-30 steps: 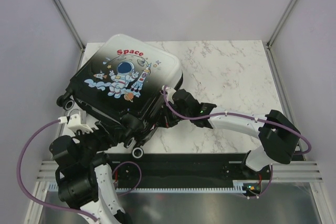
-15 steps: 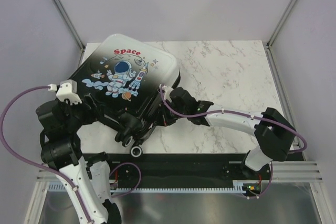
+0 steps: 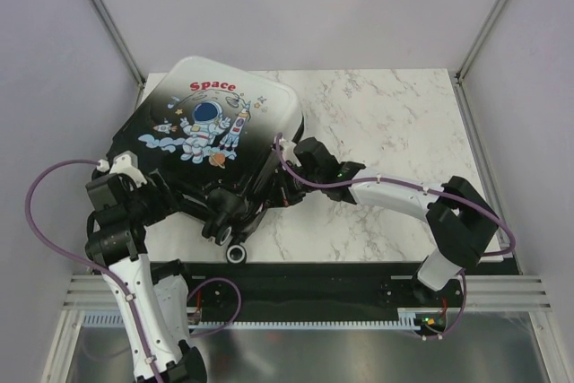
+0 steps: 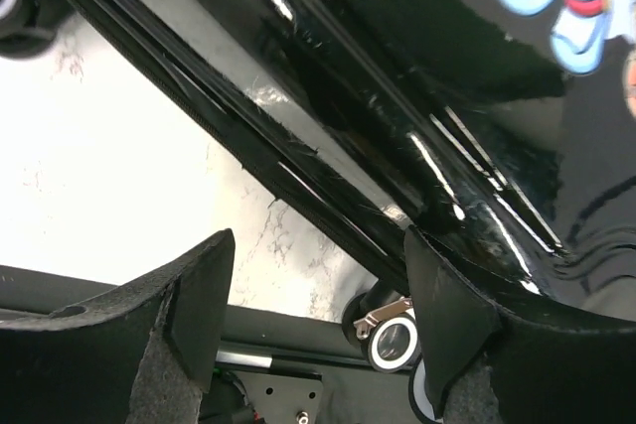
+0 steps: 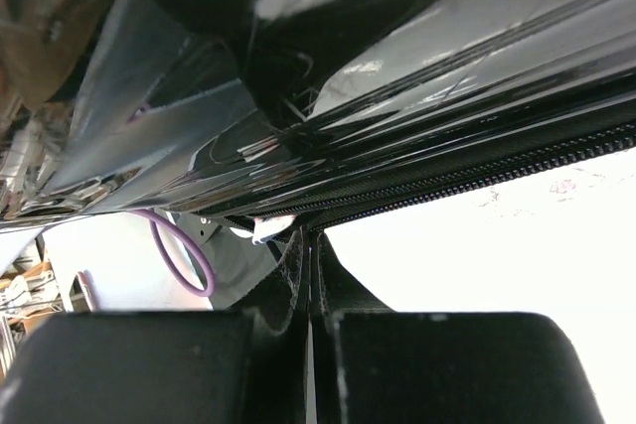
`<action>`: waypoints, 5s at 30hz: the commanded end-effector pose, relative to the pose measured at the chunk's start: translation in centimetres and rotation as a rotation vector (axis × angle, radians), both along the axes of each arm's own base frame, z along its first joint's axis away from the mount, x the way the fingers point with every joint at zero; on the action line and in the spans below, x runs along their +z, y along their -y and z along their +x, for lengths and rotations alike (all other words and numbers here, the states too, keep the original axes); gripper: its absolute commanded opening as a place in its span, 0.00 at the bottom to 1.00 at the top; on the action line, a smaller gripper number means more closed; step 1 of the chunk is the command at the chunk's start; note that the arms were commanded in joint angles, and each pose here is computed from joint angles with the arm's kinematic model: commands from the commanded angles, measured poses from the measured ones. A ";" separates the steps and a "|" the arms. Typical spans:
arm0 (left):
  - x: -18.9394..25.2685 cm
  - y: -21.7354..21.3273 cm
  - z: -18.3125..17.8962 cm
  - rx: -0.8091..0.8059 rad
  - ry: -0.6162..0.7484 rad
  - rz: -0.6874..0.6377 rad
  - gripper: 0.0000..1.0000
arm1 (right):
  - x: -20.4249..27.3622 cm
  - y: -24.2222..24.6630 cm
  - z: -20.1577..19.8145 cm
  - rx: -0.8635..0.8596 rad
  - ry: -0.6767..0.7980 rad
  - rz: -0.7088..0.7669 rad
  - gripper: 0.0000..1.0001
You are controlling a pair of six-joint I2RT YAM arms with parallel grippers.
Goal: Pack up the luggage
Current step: Zip the luggage at the center of the board.
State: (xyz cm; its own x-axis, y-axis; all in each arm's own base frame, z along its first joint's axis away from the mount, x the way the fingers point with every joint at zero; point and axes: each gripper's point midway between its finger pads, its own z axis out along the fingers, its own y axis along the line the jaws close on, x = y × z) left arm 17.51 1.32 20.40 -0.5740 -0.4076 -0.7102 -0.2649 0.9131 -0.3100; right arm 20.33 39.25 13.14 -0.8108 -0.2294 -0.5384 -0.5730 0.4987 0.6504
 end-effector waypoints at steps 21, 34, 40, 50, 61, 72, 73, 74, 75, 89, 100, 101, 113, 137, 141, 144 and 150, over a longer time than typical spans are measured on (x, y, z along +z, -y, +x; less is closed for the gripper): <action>-1.4 7.2 12.1 -0.128 -0.088 -0.025 0.76 | -0.4 2.4 -0.4 0.026 -0.059 -0.040 0.00; 0.3 7.1 10.1 -0.210 -0.050 0.041 0.80 | -0.4 1.1 0.3 0.074 -0.060 -0.036 0.00; 3.6 8.0 4.6 -0.342 0.087 0.038 0.78 | -0.8 0.9 0.4 0.080 -0.068 -0.045 0.00; 2.6 14.0 5.3 -0.603 0.071 0.135 0.77 | -1.1 1.1 0.2 0.086 -0.085 -0.057 0.00; 0.3 14.2 7.3 -0.613 0.029 0.235 0.80 | -0.7 1.5 0.3 0.078 -0.063 -0.064 0.00; -1.7 14.1 6.6 -0.583 -0.018 0.205 0.02 | 1.4 5.0 2.3 -0.005 0.012 -0.100 0.51; -0.8 14.1 6.5 -0.575 0.011 0.193 0.02 | 1.4 6.6 3.5 -0.048 0.013 -0.110 0.66; -0.4 14.0 6.4 -0.569 0.023 0.186 0.02 | 2.4 8.0 3.8 -0.070 0.029 -0.105 0.74; 0.0 14.0 6.3 -0.568 0.033 0.180 0.02 | 2.7 9.3 4.7 -0.100 0.044 -0.113 0.80; 1.9 13.8 4.7 -0.555 0.080 0.122 0.02 | 4.4 24.7 22.2 -0.592 0.061 -0.209 0.98; 2.3 12.5 2.9 -0.496 0.083 0.090 0.02 | 4.9 23.8 31.2 -0.737 0.049 -0.046 0.98; 2.4 12.5 2.9 -0.490 0.087 0.084 0.02 | 4.1 23.5 31.4 -0.734 0.020 -0.031 0.98; 4.0 12.7 2.8 -0.419 0.110 -0.007 0.02 | 2.6 17.3 34.0 -0.740 -0.101 0.222 0.95; 0.5 13.2 4.2 -0.430 0.026 0.049 0.38 | -0.5 18.4 33.5 -0.926 -0.398 0.425 0.93; 0.3 12.1 4.3 -0.400 0.011 0.104 0.39 | 0.6 18.2 33.7 -0.935 -0.421 0.471 0.93; -0.2 12.3 4.1 -0.433 -0.014 0.117 0.40 | 1.1 18.0 34.0 -0.935 -0.433 0.505 0.93; -0.4 11.8 4.2 -0.424 -0.058 0.163 0.42 | 2.3 17.5 34.7 -0.933 -0.454 0.565 0.93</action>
